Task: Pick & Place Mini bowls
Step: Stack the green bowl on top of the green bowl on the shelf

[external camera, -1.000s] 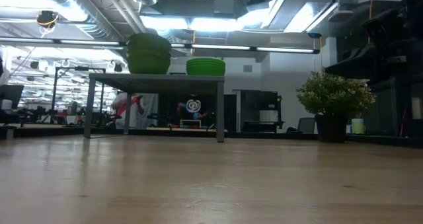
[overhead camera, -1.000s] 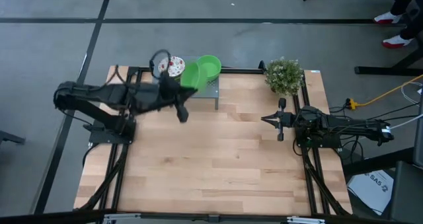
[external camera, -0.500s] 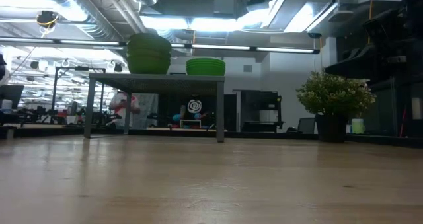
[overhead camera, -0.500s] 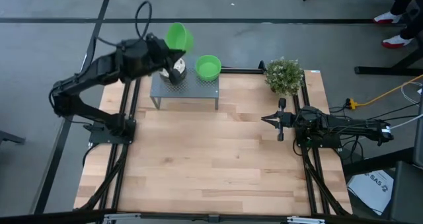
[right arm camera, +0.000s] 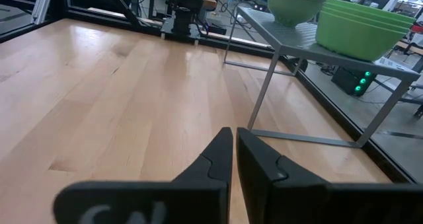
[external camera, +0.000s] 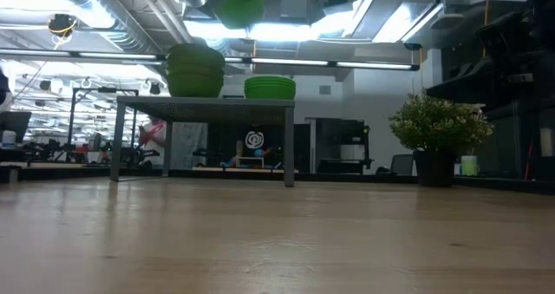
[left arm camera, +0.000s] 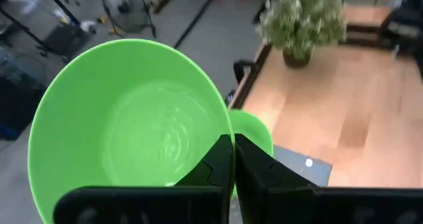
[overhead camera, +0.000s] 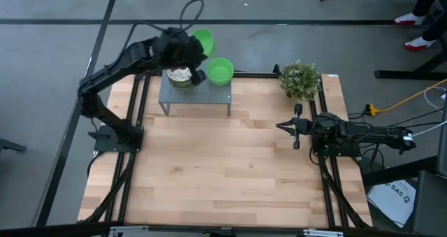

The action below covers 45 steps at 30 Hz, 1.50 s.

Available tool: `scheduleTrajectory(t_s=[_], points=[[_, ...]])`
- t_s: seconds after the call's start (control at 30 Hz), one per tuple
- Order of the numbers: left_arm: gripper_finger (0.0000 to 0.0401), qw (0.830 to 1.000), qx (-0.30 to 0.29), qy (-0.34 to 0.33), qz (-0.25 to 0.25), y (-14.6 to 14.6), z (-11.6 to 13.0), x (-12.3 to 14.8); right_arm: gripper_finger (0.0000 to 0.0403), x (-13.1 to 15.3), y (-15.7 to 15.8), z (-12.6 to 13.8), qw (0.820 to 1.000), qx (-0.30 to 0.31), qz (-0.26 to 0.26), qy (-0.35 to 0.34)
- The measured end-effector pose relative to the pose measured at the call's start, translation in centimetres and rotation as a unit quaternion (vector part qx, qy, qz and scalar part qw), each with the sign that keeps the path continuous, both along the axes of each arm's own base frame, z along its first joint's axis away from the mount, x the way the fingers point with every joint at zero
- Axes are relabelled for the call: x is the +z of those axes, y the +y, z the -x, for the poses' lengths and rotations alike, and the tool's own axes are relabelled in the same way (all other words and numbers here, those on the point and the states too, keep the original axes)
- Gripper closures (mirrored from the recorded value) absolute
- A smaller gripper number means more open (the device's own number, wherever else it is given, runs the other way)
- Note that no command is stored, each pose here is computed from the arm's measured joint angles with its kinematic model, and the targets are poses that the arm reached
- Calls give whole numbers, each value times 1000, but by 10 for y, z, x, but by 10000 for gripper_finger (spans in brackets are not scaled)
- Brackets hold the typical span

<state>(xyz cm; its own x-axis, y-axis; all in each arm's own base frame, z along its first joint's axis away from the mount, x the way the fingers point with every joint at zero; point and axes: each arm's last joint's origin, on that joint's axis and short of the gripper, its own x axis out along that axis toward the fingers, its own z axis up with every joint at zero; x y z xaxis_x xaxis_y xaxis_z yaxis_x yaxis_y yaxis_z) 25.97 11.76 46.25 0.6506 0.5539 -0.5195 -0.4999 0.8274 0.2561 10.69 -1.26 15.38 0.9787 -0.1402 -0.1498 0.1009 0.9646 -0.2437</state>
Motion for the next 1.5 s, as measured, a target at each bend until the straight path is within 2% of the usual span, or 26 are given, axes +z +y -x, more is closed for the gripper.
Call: scheduleTrajectory(t_s=[0.2,0.4,0.53,0.7,1.03,1.2,1.33,1.5], points=[[398,998,-35,37,33,9,-24,-14,379,0,0,0,1000,0,0,0],[398,995,-73,69,29,18,-51,-28,379,0,0,0,1000,0,0,0],[398,989,-107,86,48,22,-67,-43,379,0,0,0,1000,0,0,0],[398,983,-123,115,70,28,-81,-63,379,0,0,0,1000,0,0,0],[398,975,-116,166,89,36,-96,-90,379,0,0,0,1000,0,0,0],[398,975,-80,201,48,41,-97,-95,379,0,0,0,1000,0,0,0],[398,976,-71,202,42,45,-93,-92,379,0,0,0,1000,0,0,0],[398,977,-74,190,62,55,-88,-92,379,0,0,0,1000,0,0,0]])
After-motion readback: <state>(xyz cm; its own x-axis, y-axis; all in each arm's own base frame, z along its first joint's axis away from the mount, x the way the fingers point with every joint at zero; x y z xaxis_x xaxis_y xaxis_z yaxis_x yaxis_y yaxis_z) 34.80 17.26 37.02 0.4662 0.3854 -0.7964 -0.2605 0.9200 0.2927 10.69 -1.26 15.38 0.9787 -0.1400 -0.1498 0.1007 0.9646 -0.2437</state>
